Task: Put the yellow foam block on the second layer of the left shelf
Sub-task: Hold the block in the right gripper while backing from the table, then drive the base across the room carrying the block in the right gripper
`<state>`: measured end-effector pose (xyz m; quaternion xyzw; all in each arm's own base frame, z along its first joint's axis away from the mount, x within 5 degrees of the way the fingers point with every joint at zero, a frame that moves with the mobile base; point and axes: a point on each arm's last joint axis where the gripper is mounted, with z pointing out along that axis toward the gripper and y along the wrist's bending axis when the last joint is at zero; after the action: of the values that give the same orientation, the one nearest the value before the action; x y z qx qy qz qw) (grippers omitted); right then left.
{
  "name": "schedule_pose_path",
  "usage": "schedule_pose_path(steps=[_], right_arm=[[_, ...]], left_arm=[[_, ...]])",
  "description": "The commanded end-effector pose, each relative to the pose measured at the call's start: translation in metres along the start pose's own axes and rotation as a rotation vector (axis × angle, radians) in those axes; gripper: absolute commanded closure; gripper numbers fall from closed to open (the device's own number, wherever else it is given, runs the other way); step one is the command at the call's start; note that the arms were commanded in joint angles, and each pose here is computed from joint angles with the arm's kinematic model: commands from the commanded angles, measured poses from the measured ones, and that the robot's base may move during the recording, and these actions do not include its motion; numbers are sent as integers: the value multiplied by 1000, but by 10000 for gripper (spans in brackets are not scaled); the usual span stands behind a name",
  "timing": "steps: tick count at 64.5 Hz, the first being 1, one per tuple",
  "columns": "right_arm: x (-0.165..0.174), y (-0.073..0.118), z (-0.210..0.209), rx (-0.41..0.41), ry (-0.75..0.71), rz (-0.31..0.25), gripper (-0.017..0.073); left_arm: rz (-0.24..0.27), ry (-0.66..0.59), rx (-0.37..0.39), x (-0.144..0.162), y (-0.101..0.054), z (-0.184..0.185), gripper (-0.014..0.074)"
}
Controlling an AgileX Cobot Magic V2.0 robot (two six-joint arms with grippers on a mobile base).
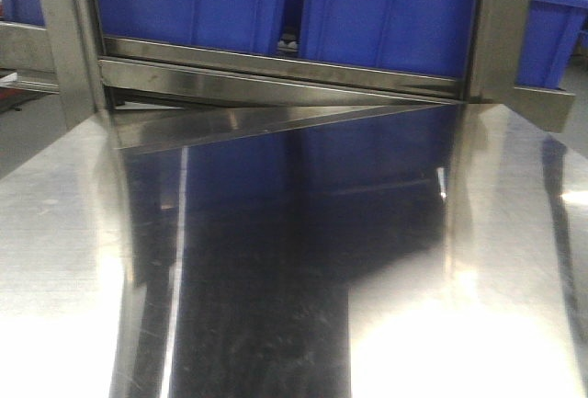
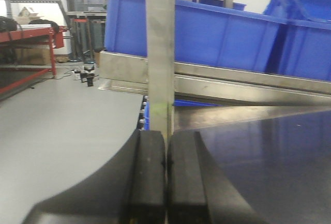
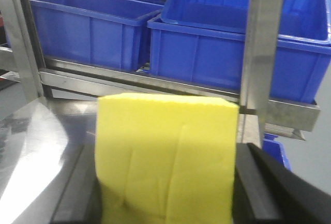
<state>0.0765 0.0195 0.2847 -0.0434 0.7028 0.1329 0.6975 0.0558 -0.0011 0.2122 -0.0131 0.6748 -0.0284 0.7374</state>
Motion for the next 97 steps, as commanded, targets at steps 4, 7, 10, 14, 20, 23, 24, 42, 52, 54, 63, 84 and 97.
schedule_pose_path(steps=[4,7,10,14,20,23,24,42,52,54,63,84,97], right_arm=[[-18,2,-1,-4,-115,-20,90],[-18,2,-1,-4,-115,-20,90],[-18,2,-1,-4,-115,-20,90],[-18,2,-1,-4,-115,-20,90],[-18,2,-1,-4,-115,-20,90],[-18,2,-1,-4,-115,-20,90],[-18,2,-1,-4,-115,-20,90],[-18,2,-1,-4,-115,-20,90],[-18,2,-1,-4,-115,-20,90],[-18,2,-1,-4,-115,-20,90],[-18,2,-1,-4,-115,-20,90],[-18,2,-1,-4,-115,-20,90],[-18,2,-1,-4,-115,-20,90]], left_arm=[[-9,-73,9,1,0,-1,470],[-9,-73,9,1,0,-1,470],[-9,-73,9,1,0,-1,470],[-9,-73,9,1,0,-1,470],[-9,-73,9,1,0,-1,470],[-9,-73,9,1,0,-1,470],[-9,-73,9,1,0,-1,470],[-9,-73,9,1,0,-1,470],[-9,-73,9,1,0,-1,470],[-9,-73,9,1,0,-1,470],[-9,-73,9,1,0,-1,470],[-9,-73,9,1,0,-1,470],[-9,-73,9,1,0,-1,470]])
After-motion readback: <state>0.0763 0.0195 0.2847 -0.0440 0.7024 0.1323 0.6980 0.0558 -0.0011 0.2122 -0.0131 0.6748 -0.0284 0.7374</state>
